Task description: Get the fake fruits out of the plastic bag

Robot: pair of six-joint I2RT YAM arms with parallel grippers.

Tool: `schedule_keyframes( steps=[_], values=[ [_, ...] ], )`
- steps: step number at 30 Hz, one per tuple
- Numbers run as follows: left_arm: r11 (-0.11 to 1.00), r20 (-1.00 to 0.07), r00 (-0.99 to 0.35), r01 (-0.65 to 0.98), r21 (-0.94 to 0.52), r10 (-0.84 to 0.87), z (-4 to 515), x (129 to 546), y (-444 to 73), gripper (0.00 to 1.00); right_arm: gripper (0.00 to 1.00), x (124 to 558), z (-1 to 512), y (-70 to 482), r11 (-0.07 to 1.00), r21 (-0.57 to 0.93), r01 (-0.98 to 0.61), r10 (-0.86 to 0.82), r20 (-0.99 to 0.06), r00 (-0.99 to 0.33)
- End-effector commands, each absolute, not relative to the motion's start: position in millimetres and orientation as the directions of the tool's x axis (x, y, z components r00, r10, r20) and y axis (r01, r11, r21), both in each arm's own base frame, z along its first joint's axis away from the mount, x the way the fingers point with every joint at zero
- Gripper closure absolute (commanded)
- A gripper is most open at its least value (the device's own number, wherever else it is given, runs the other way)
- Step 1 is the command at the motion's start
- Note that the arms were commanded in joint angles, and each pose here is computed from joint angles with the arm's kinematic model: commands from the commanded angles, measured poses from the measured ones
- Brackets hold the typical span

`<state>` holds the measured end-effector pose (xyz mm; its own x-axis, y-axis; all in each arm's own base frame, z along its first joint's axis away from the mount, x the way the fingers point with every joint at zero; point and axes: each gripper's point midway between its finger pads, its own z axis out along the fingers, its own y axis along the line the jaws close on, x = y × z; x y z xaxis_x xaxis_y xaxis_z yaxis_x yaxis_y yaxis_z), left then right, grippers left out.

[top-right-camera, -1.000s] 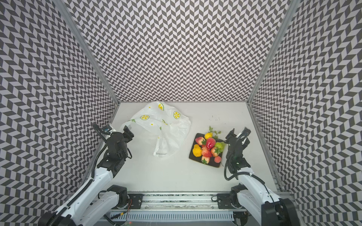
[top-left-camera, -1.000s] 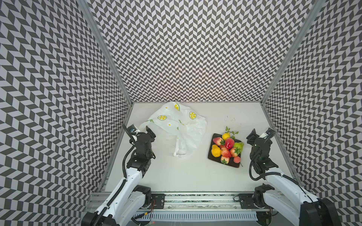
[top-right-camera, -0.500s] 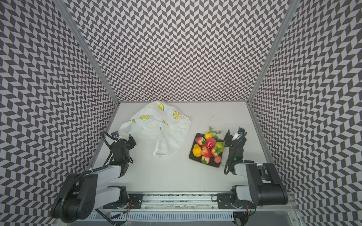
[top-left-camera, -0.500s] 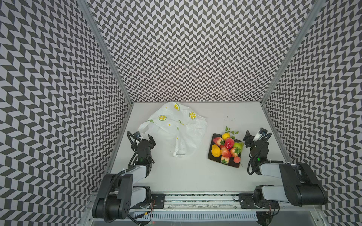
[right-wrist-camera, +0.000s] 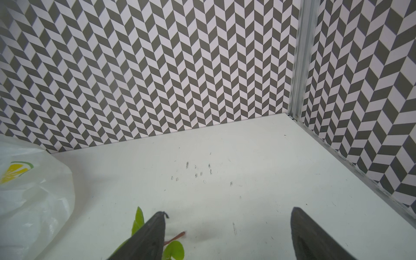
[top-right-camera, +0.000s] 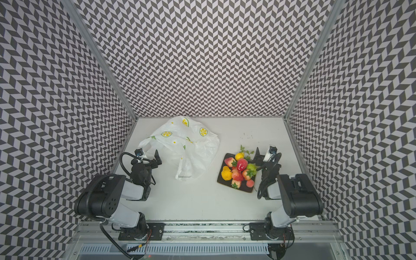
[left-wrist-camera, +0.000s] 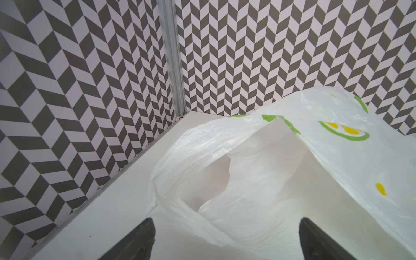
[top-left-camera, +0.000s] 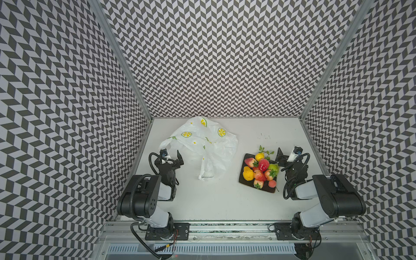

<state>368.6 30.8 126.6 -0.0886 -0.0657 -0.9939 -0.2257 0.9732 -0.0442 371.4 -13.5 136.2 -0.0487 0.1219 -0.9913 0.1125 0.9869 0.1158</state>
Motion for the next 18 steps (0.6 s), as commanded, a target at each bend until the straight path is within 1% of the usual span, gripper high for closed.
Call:
schedule_keyframes(
  steps=[1,5,8,11,15,16,18],
  values=[
    [0.978,-0.999,-0.014,-0.207,-0.029,-0.033,148,374,25,0.00,0.13,374,152,-12,0.990,0.106,0.093,0.106,-0.994,0.011],
    [0.977,-0.999,-0.036,-0.211,-0.030,-0.038,145,376,25,0.00,0.12,374,152,-12,0.991,0.102,0.091,0.102,-0.995,0.009],
    [0.978,-0.999,-0.023,-0.208,-0.030,-0.036,147,376,25,0.00,0.12,374,152,-11,0.991,0.099,0.090,0.099,-0.995,0.008],
    [0.979,-0.998,-0.054,-0.200,-0.032,-0.044,141,382,25,0.00,0.12,374,152,-11,0.991,0.100,0.090,0.100,-0.995,0.009],
    [0.979,-0.997,-0.063,-0.199,-0.033,-0.046,139,385,26,0.00,0.12,374,152,-11,0.991,0.096,0.087,0.096,-0.995,0.009],
    [0.980,-0.998,-0.053,-0.198,-0.034,-0.046,141,383,26,0.00,0.00,374,153,-10,0.992,0.096,0.085,0.095,-0.995,0.011],
    [0.981,-0.998,-0.039,-0.193,-0.033,-0.041,145,379,25,0.00,0.01,374,153,-9,0.992,0.090,0.083,0.089,-0.996,0.009]
  ],
)
